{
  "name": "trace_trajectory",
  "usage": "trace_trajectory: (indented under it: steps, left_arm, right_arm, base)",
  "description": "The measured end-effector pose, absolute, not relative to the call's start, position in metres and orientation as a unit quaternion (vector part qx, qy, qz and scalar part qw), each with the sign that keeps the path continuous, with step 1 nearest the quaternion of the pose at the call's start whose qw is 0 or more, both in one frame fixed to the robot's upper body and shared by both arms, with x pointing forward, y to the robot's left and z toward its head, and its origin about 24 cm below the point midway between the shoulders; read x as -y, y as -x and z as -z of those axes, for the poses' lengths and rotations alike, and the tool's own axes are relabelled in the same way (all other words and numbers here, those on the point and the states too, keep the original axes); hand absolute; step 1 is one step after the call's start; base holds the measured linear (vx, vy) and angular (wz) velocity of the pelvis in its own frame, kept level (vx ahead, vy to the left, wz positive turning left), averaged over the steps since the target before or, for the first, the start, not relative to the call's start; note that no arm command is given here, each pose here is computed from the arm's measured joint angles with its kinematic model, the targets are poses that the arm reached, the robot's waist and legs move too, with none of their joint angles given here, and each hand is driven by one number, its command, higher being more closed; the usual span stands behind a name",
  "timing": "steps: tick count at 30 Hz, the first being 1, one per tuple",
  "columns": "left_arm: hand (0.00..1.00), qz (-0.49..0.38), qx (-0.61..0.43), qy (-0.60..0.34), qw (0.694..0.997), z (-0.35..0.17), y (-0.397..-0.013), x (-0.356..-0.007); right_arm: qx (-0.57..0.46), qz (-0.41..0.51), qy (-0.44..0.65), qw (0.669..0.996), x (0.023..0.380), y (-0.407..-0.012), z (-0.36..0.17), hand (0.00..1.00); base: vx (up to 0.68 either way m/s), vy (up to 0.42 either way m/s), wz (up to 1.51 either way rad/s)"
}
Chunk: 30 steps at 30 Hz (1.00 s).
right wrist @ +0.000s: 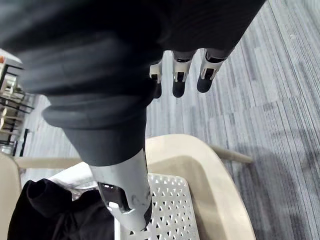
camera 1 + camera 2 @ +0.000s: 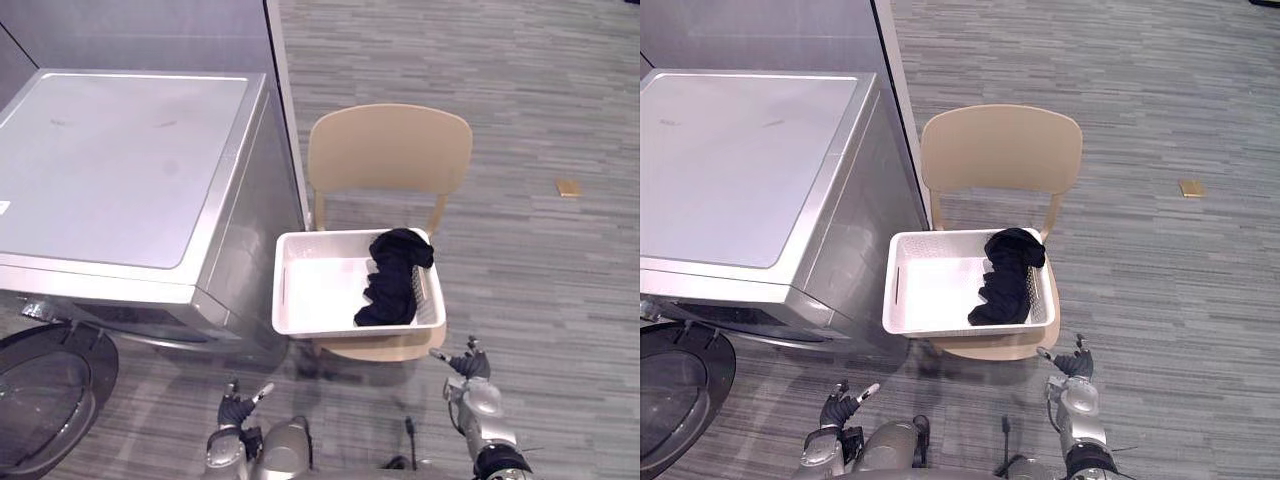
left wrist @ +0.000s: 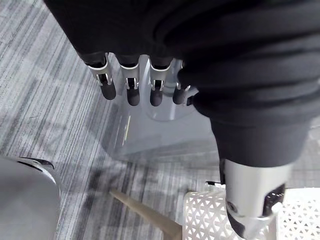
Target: Pick up the laundry basket with both hands and put the clothes into the washing machine.
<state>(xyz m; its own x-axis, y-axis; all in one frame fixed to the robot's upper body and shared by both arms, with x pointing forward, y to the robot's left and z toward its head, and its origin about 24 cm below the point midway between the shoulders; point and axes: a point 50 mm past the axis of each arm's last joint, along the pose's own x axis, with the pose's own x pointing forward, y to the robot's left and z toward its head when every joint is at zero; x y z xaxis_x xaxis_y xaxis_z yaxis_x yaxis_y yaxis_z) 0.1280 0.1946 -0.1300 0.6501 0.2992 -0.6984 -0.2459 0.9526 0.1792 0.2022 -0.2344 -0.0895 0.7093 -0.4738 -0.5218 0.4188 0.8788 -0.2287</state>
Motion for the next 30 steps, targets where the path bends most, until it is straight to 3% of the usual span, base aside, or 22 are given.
trace_trajectory:
  steps: [5,9,13,24,30]
  left_arm:
    - [0.00,-0.157,-0.383,-0.060,0.908,0.127,-0.131,-0.210]
    - [0.00,-0.143,-0.387,-0.055,0.909,0.130,-0.134,-0.199]
    - [0.00,-0.139,-0.386,-0.061,0.910,0.130,-0.133,-0.198]
    - [0.00,-0.131,-0.381,-0.088,0.911,0.129,-0.132,-0.209]
    - [0.00,-0.129,-0.374,-0.094,0.914,0.127,-0.137,-0.209]
  right_arm:
    - [-0.206,0.209,0.116,0.949,0.236,-0.225,0.054,0.00]
    - [-0.158,0.194,0.240,0.938,0.263,-0.231,0.026,0.00]
    - [-0.125,0.142,0.307,0.933,0.258,-0.245,0.011,0.00]
    - [-0.068,-0.036,0.474,0.877,0.227,-0.298,-0.011,0.00]
    - [-0.063,0.010,0.571,0.818,0.252,-0.342,-0.050,0.00]
  base:
    - [0.03,-0.082,0.41]
    - [0.07,-0.166,0.80]
    - [0.06,-0.143,0.34]
    - [-0.03,-0.041,0.51]
    - [-0.18,0.028,0.30]
